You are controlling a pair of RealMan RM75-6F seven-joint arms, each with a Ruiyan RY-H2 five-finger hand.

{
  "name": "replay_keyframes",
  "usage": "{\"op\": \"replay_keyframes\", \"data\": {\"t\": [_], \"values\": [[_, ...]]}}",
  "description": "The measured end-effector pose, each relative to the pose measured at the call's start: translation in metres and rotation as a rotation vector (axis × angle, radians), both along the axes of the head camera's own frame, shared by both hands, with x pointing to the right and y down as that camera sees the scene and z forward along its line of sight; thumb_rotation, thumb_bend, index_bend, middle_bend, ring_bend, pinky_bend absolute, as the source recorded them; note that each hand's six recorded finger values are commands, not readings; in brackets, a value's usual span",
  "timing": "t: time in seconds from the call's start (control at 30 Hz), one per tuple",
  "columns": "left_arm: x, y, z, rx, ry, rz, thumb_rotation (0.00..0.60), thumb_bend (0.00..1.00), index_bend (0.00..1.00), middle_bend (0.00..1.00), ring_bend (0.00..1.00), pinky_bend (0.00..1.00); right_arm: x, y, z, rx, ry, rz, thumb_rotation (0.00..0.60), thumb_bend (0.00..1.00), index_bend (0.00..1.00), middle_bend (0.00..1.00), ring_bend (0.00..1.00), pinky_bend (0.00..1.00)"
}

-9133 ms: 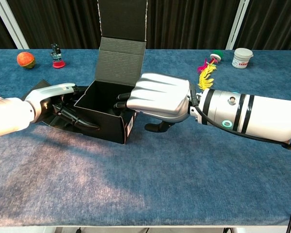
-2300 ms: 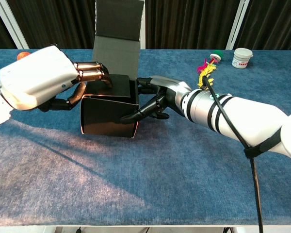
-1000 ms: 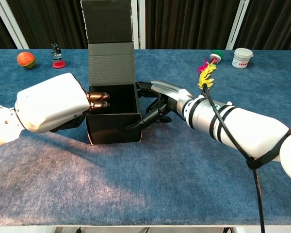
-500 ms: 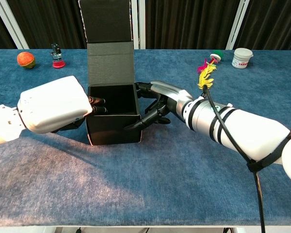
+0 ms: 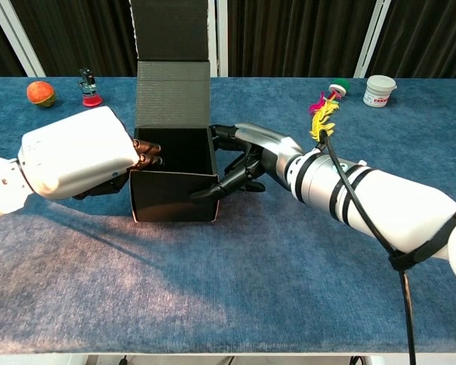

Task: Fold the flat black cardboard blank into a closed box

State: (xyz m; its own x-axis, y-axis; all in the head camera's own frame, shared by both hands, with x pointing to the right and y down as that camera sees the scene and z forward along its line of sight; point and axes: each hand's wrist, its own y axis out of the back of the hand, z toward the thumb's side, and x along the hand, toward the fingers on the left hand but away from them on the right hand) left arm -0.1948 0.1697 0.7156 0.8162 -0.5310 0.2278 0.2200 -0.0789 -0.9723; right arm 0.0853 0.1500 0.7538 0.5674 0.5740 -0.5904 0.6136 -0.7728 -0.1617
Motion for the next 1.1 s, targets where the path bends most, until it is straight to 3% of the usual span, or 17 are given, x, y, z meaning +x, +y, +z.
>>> {"op": "replay_keyframes", "data": {"t": [0.17,0.43,0.5,0.63,0.7,0.83,0.97,1.1], "values": [[-0.001,-0.001,-0.007,-0.001,0.034,-0.03,0.6,0.15,0.3,0.3,0.77,1.0,0.001,-0.004,0.0,0.004,0.004,0.025,0.6,0.43,0.36,0.43,0.81,1.0],[-0.012,-0.005,-0.025,0.009,0.09,-0.094,0.6,0.14,0.26,0.26,0.76,1.0,0.006,-0.014,0.004,0.005,0.029,0.07,0.6,0.41,0.33,0.41,0.8,1.0],[-0.015,-0.005,-0.029,0.011,0.103,-0.108,0.6,0.13,0.25,0.25,0.75,1.0,0.007,-0.017,0.006,0.005,0.043,0.076,0.6,0.39,0.28,0.38,0.8,1.0],[-0.021,-0.005,-0.037,-0.022,0.146,-0.153,0.6,0.13,0.24,0.24,0.75,1.0,0.009,-0.019,0.009,0.016,0.074,0.074,0.6,0.32,0.09,0.26,0.76,1.0],[-0.024,-0.006,-0.042,-0.063,0.179,-0.194,0.6,0.13,0.22,0.23,0.75,1.0,0.009,-0.019,0.011,0.015,0.081,0.079,0.6,0.26,0.02,0.19,0.74,1.0],[-0.031,-0.009,-0.045,-0.176,0.249,-0.292,0.6,0.13,0.16,0.21,0.75,1.0,0.01,-0.012,0.012,0.01,0.086,0.079,0.6,0.14,0.0,0.07,0.68,1.0],[-0.039,-0.011,-0.043,-0.311,0.309,-0.394,0.6,0.12,0.11,0.19,0.74,1.0,0.011,-0.005,0.009,0.006,0.075,0.071,0.6,0.07,0.0,0.04,0.66,1.0],[-0.047,-0.013,-0.036,-0.441,0.353,-0.495,0.6,0.12,0.06,0.16,0.73,1.0,0.014,0.0,0.006,0.002,0.061,0.063,0.6,0.05,0.0,0.03,0.66,1.0]]}}
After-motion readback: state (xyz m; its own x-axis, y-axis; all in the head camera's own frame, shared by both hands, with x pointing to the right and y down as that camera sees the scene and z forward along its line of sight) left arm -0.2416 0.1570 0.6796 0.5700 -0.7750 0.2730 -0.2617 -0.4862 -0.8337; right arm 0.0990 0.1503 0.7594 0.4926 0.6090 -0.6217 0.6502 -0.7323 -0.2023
